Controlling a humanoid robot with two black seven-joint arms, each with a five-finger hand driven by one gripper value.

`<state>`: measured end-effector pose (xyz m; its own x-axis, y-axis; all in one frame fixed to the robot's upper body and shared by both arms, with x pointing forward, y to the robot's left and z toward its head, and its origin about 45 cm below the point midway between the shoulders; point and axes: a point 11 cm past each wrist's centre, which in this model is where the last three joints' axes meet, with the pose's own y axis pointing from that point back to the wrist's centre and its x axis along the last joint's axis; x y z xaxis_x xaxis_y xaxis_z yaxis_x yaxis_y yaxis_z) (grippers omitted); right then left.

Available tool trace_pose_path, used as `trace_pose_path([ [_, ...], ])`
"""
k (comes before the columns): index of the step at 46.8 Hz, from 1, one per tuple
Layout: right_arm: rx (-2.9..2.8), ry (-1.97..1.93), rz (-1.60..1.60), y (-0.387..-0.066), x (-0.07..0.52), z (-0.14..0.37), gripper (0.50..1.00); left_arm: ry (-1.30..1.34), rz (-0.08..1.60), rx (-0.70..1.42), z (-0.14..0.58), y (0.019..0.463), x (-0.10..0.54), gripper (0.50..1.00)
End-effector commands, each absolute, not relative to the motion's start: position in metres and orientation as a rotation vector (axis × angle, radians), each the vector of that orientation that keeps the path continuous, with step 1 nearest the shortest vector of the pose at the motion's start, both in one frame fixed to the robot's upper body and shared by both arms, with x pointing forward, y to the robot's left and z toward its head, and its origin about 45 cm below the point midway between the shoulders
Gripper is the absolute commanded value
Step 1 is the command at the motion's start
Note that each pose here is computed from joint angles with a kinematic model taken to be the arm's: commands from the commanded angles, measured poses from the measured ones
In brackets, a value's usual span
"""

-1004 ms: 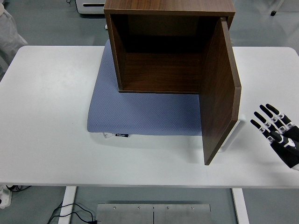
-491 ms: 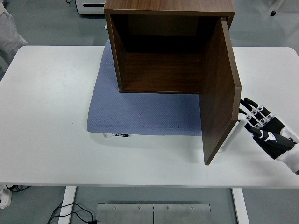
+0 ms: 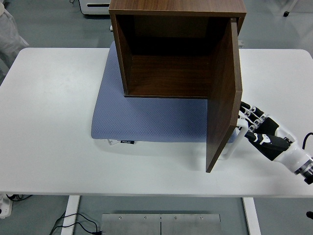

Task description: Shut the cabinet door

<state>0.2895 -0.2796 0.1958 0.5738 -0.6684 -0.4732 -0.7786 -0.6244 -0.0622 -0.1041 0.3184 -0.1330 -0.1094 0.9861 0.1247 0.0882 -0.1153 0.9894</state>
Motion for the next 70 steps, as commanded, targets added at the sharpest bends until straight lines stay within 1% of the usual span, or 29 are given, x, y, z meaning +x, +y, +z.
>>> trace_pose_path([
  [1,-2.564,1.184,0.599,-0.275,0.293,0.195,1.0,1.296,1.345,1.303,-0.133,0.318,-0.104,1.0],
  [33,-2.72,1.049,0.58,-0.235,0.331,0.199,1.0,1.296,1.345,1.303,-0.133,0.318,-0.104,1.0],
  [40,-2.747,0.99,0.599,-0.214,0.337,0.196,1.0,1.296,1.345,1.303,-0.133,0.318,-0.104,1.0],
  [58,-2.79,0.912,0.636,-0.179,0.35,0.189,1.0,1.296,1.345,1.303,-0.133,0.318,-0.104,1.0],
  [70,-2.795,0.869,0.616,-0.154,0.369,0.199,1.0,1.296,1.345,1.303,-0.133,0.318,-0.104,1.0],
])
